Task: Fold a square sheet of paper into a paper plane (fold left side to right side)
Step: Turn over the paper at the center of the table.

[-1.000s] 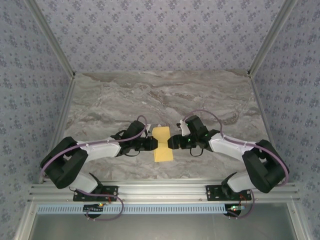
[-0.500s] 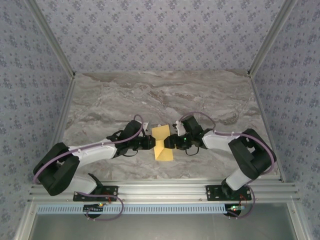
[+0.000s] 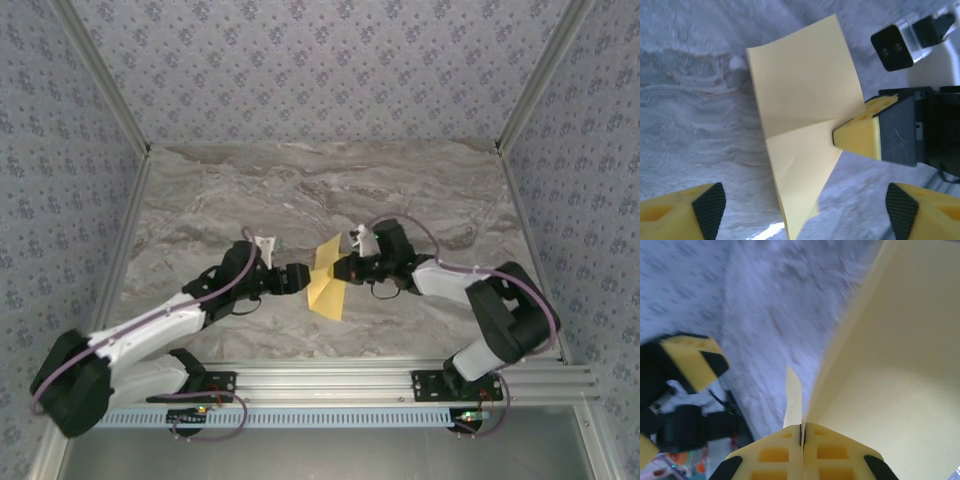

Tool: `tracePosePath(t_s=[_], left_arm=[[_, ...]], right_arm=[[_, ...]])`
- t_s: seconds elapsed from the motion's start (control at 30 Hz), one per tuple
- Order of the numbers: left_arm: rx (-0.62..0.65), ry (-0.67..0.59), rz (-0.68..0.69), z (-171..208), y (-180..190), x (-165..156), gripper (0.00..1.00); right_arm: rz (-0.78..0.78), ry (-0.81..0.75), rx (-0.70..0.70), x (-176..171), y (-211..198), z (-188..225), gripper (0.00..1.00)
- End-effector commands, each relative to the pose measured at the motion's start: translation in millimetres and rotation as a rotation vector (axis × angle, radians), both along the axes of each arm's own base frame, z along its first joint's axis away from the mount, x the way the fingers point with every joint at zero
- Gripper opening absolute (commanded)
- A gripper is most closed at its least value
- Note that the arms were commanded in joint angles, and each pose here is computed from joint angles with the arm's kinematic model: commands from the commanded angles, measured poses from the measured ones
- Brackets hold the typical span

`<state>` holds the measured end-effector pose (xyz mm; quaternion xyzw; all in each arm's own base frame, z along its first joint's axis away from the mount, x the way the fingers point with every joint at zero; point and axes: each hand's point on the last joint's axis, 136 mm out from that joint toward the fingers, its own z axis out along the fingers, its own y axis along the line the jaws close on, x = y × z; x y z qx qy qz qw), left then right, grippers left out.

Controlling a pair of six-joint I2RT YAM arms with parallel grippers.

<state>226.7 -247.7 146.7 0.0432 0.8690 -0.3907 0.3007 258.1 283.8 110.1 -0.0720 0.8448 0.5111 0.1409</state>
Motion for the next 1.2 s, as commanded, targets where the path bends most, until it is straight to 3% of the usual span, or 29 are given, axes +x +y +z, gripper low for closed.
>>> tracePosePath(t_s=[0.0,0.23,0.43,0.53,0.63,0.8,0.97,1.07,1.17], left_arm=[[-0.123,-0.045,0.037,37,8,-6,0.98],[-0.439,-0.163,-0.056,123,-3,-25,0.98],[-0.574,-0.226,-0.126,163,-12,-32,0.97],[-0.617,-0.246,-0.153,174,-14,-36,0.92],[-0.662,-0.276,-0.176,187,-14,-42,0.78],[-0.671,-0.287,-0.156,193,-8,-46,0.45],[-0.649,-0.282,-0.146,191,-8,-48,0.23],[-0.529,-0.249,-0.101,171,-8,-42,0.18],[-0.3,-0.203,-0.016,136,1,-35,0.1]], right_arm=[[0.016,-0.11,0.204,3,-4,69,0.03],[0.082,-0.283,0.368,-17,-2,176,0.04],[0.172,-0.339,0.453,-44,17,226,0.04],[0.202,-0.35,0.469,-53,26,237,0.05],[0.193,-0.339,0.46,-52,28,235,0.06],[0.178,-0.32,0.466,-51,28,235,0.08],[0.155,-0.306,0.427,-47,24,228,0.19],[0.097,-0.302,0.312,-39,10,209,0.31],[-0.023,-0.329,0.084,-26,-24,179,0.43]])
